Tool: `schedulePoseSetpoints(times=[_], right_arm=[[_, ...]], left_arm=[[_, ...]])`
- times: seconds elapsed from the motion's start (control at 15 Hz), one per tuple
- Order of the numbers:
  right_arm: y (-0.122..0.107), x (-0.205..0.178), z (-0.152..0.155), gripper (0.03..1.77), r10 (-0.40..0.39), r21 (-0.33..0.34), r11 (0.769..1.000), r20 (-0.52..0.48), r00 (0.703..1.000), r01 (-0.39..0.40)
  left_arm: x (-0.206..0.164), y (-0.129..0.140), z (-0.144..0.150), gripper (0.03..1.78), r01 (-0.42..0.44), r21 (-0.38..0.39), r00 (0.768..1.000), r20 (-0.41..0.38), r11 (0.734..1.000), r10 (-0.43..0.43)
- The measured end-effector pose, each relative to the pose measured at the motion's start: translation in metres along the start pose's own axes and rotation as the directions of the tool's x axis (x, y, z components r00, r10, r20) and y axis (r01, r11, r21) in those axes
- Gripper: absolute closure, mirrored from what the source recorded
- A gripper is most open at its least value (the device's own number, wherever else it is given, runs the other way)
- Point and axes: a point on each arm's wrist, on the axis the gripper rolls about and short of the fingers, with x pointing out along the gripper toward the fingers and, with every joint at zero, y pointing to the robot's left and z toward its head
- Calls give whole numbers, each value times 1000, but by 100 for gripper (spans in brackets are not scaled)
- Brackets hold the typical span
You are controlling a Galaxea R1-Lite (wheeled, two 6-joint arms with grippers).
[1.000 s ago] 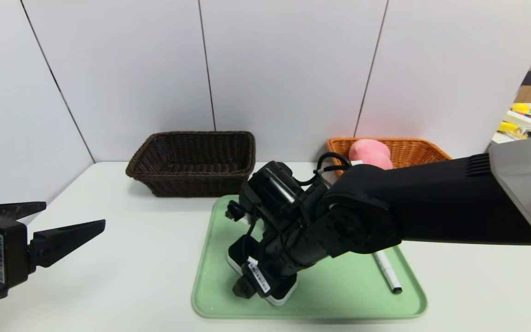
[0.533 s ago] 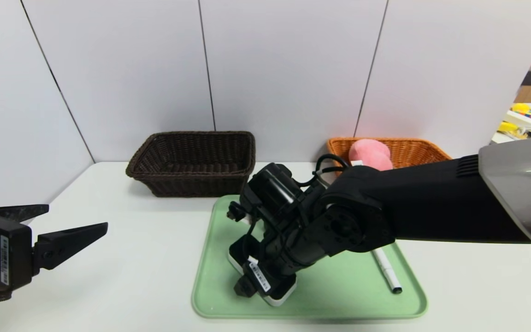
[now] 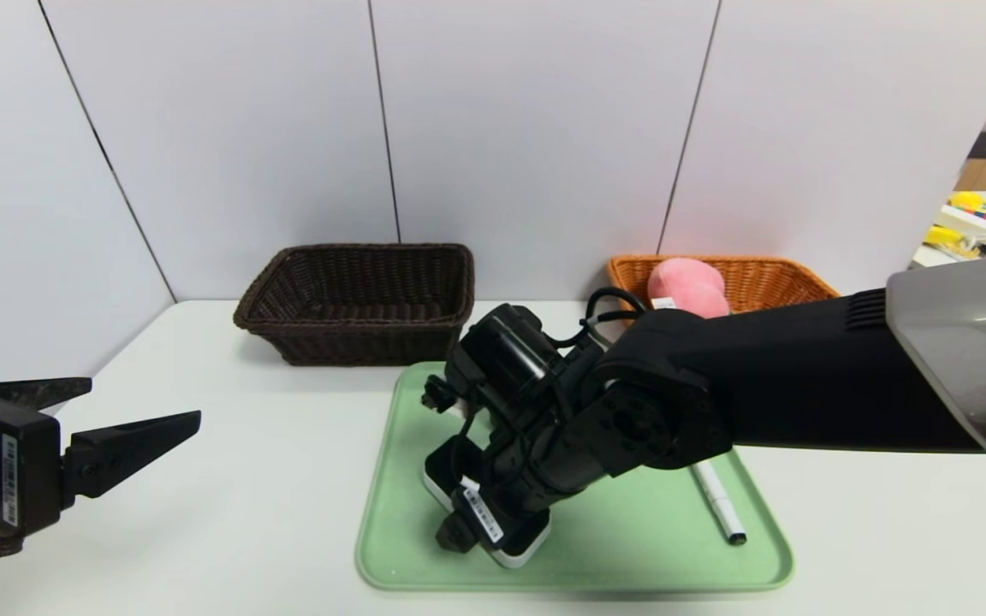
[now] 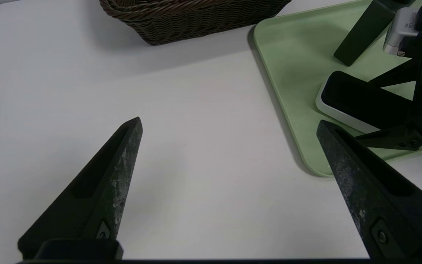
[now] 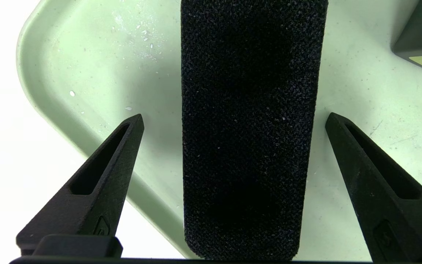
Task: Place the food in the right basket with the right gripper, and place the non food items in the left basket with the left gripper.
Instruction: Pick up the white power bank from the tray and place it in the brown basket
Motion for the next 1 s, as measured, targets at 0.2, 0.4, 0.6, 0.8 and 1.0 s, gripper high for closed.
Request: schedulePoseSetpoints(times=[0.2, 0.4, 0.6, 0.8, 1.0], right_arm=[[0, 2, 0, 10, -1, 0, 1000, -3, 1000, 1], [0, 2, -1, 10, -2, 0, 1000, -10, 1000, 2], [0, 3, -2, 10, -2, -2, 1000, -14, 1000, 2], [-1, 3, -2, 52, -4, -7, 1000, -18, 1000, 4], [0, 4, -2, 80, -3, -7, 1000, -20, 1000, 3]], left_arm=[[0, 0, 0, 12, 0, 0, 1000, 0, 1000, 0], [0, 0, 0, 12, 1, 0, 1000, -2, 1000, -1], [1, 0, -1, 12, 2, -1, 1000, -4, 1000, -2], [1, 0, -1, 12, 2, -2, 1000, -5, 1000, -2], [0, 0, 0, 12, 1, -2, 1000, 0, 1000, -1]])
